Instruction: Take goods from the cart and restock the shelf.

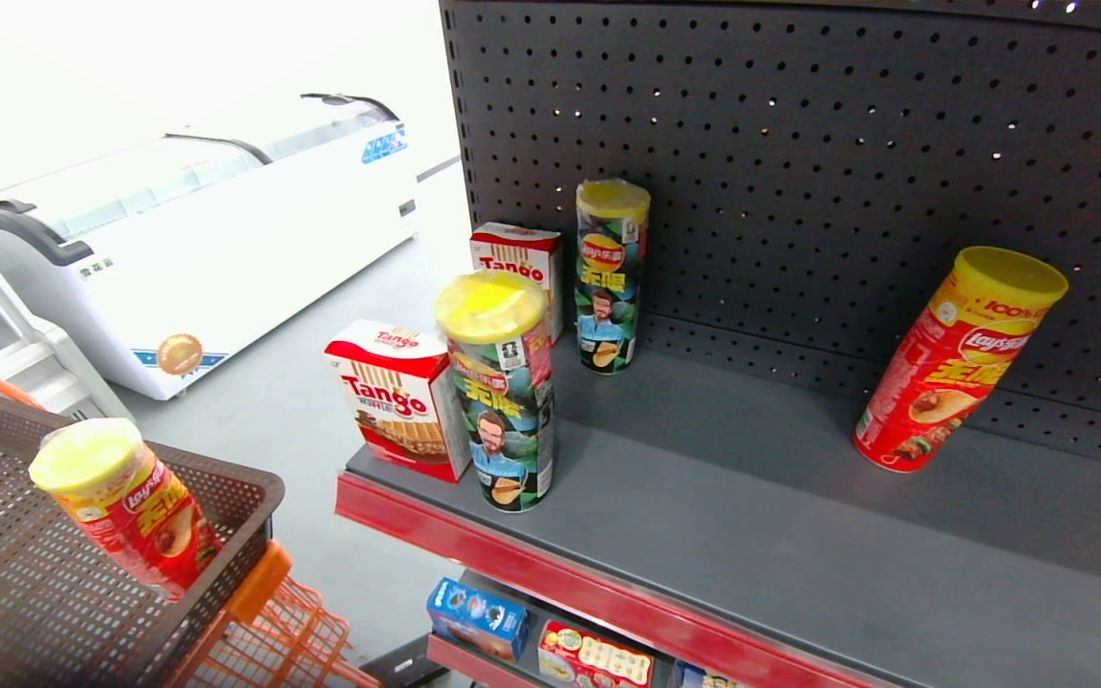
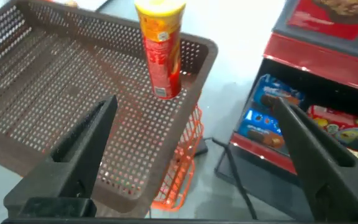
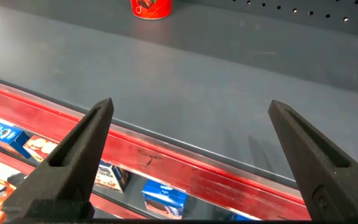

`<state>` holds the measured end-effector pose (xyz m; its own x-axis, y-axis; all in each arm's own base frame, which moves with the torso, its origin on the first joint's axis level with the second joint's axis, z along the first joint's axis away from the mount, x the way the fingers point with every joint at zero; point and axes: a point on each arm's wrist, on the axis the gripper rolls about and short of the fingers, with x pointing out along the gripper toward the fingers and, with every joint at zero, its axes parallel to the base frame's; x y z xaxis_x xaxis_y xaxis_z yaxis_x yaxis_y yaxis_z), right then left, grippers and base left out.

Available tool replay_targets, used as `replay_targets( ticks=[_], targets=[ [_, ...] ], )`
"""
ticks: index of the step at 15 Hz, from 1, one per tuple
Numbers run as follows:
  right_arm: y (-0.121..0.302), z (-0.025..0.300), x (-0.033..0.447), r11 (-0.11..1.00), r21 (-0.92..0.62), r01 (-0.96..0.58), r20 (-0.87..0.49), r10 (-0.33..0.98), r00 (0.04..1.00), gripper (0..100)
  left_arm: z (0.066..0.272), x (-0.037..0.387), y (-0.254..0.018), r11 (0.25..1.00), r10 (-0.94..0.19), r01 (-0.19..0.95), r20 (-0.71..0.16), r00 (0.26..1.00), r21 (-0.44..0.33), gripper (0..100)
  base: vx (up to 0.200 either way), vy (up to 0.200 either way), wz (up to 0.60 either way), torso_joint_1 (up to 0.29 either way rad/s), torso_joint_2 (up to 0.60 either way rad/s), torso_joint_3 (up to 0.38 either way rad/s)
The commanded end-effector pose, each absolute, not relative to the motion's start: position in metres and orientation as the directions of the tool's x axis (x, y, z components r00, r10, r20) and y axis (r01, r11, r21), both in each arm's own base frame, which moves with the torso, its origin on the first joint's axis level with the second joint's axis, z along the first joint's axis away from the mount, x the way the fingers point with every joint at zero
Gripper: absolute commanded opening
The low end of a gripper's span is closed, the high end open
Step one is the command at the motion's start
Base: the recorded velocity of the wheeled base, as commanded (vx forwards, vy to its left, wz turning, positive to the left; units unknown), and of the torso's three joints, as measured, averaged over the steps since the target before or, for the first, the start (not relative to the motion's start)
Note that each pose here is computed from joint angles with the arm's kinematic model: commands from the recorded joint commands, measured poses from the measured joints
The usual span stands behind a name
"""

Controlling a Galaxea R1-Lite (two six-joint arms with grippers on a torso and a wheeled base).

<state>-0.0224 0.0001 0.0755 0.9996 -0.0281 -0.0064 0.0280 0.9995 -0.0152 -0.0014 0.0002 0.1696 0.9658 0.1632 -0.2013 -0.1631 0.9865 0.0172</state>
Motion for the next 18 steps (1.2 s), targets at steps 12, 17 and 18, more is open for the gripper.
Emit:
replay_targets(
  ticks=[12,17,18],
  targets=[
    [0.0,0.076,-0.022,1.0,-0.015,0.028,-0.006,-0.028,1.0,100,0.139,0.133,0.046,0.96,0.275,-0.274,-0.339,0.9,0.052,100,0.0,0.0,0.0,0.0,0.0,0.0],
    [0.0,0.075,-0.022,1.0,-0.015,0.027,-0.008,-0.028,1.0,100,0.111,0.165,0.062,0.956,0.284,-0.29,-0.408,0.868,0.048,100,0.0,0.0,0.0,0.0,0.0,0.0],
    [0.0,0.076,-0.022,1.0,-0.015,0.028,-0.006,-0.028,1.0,100,0.105,0.171,0.063,0.96,0.27,-0.278,-0.416,0.868,0.043,100,0.0,0.0,0.0,0.0,0.0,0.0]
  ],
)
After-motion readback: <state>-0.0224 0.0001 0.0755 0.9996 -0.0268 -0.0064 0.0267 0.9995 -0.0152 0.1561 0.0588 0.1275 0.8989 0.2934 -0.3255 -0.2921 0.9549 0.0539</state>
